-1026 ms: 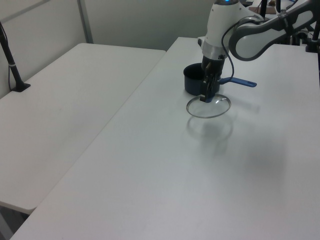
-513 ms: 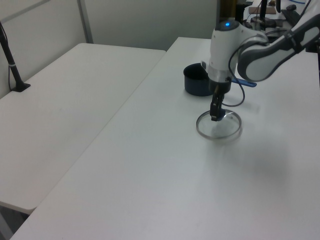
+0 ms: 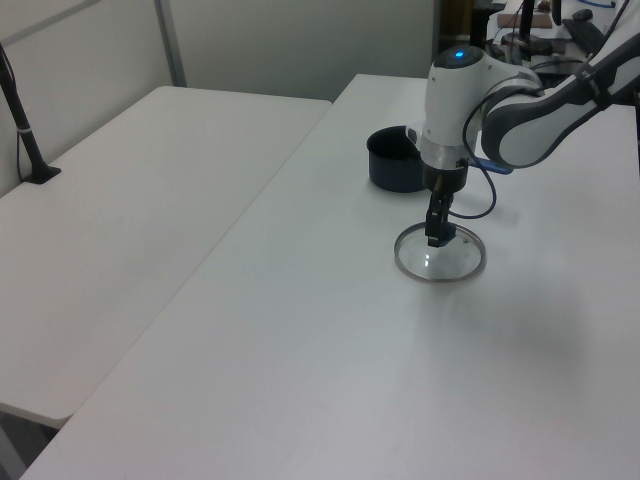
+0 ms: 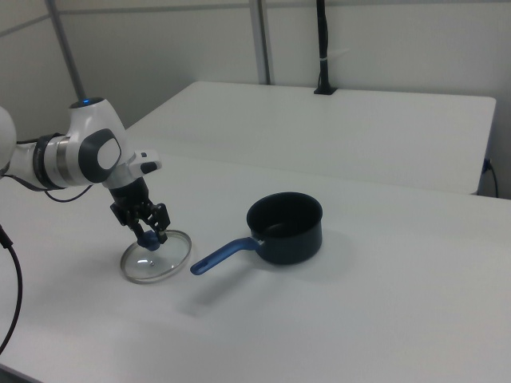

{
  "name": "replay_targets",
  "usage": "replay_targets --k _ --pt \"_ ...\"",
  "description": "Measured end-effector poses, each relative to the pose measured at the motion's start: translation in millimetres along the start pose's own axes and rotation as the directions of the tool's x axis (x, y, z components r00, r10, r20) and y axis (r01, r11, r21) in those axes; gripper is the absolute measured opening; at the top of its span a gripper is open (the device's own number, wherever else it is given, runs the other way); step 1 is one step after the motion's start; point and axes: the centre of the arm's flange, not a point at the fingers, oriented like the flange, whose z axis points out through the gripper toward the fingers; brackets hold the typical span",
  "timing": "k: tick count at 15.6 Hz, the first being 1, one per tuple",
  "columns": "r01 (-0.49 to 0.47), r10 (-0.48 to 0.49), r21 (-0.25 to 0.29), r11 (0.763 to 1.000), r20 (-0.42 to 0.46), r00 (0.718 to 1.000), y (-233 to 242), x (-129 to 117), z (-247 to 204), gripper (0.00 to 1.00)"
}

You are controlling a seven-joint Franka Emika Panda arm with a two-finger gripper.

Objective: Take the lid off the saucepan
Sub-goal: 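Carry the lid away from the saucepan and lower it onto the table, then open the gripper to release the lid knob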

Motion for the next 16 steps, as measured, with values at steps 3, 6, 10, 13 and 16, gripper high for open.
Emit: replay_targets --k 3,6,10,13,16 --pt "0.009 -0.009 0.000 1.000 0.004 1.000 0.0 -5.4 -0.2 0.67" --pt "0.034 -0.034 0.000 0.999 0.011 0.999 1.0 -12.6 0.2 0.67" --pt "0.051 -0.051 -0.001 0.999 0.025 0.998 2.4 -18.4 1.5 0.67" --pt "0.049 -0.049 -0.005 0.999 0.048 0.998 4.5 -22.3 3.7 0.68" --pt "0.045 -0.044 -0.011 0.999 0.079 0.996 8.2 -26.4 8.2 0.86"
